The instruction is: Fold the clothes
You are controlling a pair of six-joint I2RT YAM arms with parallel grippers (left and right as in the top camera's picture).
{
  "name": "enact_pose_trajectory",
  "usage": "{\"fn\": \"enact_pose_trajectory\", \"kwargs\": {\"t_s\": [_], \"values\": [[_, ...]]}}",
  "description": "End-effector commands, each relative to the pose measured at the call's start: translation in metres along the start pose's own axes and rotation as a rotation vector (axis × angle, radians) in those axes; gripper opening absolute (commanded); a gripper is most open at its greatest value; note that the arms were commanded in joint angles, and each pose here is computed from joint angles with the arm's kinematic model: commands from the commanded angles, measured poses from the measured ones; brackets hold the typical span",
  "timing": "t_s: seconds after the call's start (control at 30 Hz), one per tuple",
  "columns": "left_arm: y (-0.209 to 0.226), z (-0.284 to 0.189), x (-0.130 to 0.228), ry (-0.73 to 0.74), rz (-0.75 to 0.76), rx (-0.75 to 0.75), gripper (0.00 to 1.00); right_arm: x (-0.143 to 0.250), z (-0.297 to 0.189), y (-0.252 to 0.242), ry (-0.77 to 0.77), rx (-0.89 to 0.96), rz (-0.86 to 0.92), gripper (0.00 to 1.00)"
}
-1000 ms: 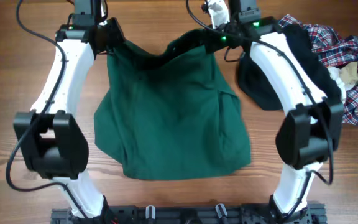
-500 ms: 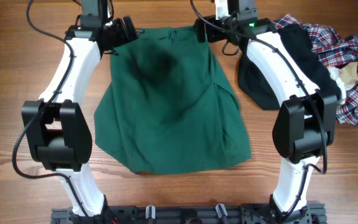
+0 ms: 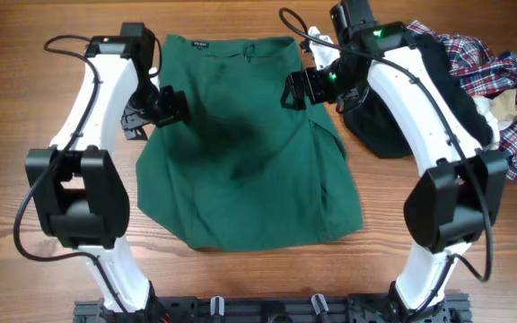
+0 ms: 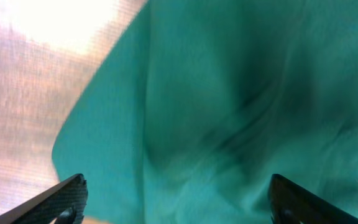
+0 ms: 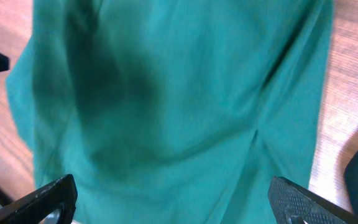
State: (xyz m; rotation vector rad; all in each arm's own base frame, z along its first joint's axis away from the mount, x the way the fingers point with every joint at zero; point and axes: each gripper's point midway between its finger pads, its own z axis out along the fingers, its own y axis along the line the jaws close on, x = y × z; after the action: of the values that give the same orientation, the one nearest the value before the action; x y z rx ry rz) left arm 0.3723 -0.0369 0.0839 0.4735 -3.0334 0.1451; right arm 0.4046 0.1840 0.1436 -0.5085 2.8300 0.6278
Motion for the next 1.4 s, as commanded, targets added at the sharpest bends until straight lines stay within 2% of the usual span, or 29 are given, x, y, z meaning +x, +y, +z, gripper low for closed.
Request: {"fn": "enact_pose_trajectory", "kwargs": {"t_s": [0.0, 0.1, 0.2, 0.27, 0.37, 0.43, 0.5, 0.53, 0.63, 0.7, 0.73, 0.93, 1.13, 1.37], "values": [[-0.005, -0.034, 0.007, -0.067, 0.024, 0.041, 0.89, -0.003, -0.040, 0.024, -0.079, -0.012, -0.064, 0.99], [-0.010, -0.102, 0.024, -0.243, 0.031, 0.110, 0.94, 0.008, -0.098, 0.040, -0.178, 0.039, -0.071, 1.00], [-0.006, -0.146, 0.054, -0.335, 0.049, 0.146, 1.00, 0.035, -0.119, 0.050, -0.158, 0.041, -0.065, 0.99], [-0.001, -0.162, 0.070, -0.364, 0.053, 0.156, 1.00, 0.053, -0.118, 0.057, -0.127, 0.043, -0.074, 0.98], [0.005, -0.199, 0.087, -0.496, 0.043, 0.195, 1.00, 0.084, -0.095, 0.063, -0.051, 0.076, -0.042, 0.93], [0.015, -0.224, 0.094, -0.610, 0.005, 0.196, 1.00, 0.100, -0.066, 0.065, 0.014, 0.068, -0.028, 0.72], [0.024, -0.242, 0.103, -0.697, -0.004, 0.186, 1.00, 0.118, -0.025, 0.069, 0.058, 0.035, -0.001, 0.22], [0.028, -0.244, 0.105, -0.705, -0.009, 0.175, 0.99, 0.121, -0.011, 0.071, 0.059, 0.018, -0.003, 0.04], [0.030, -0.239, 0.105, -0.688, -0.012, 0.160, 0.92, 0.129, 0.020, 0.070, 0.047, 0.003, -0.039, 0.04], [0.028, -0.234, 0.100, -0.669, -0.013, 0.152, 0.80, 0.138, 0.044, 0.057, 0.032, 0.021, -0.046, 0.04], [0.028, -0.231, 0.097, -0.657, -0.014, 0.146, 0.80, 0.144, 0.056, 0.050, 0.023, 0.032, -0.041, 0.04], [0.024, -0.216, 0.086, -0.604, -0.016, 0.128, 0.89, 0.162, 0.091, 0.015, -0.043, 0.120, -0.049, 0.04], [0.023, -0.210, 0.083, -0.583, -0.017, 0.119, 0.91, 0.164, 0.093, -0.022, -0.082, 0.310, -0.025, 0.04], [0.023, -0.210, 0.083, -0.582, -0.017, 0.118, 0.91, 0.186, 0.124, -0.042, 0.024, 0.357, 0.063, 0.04]]}}
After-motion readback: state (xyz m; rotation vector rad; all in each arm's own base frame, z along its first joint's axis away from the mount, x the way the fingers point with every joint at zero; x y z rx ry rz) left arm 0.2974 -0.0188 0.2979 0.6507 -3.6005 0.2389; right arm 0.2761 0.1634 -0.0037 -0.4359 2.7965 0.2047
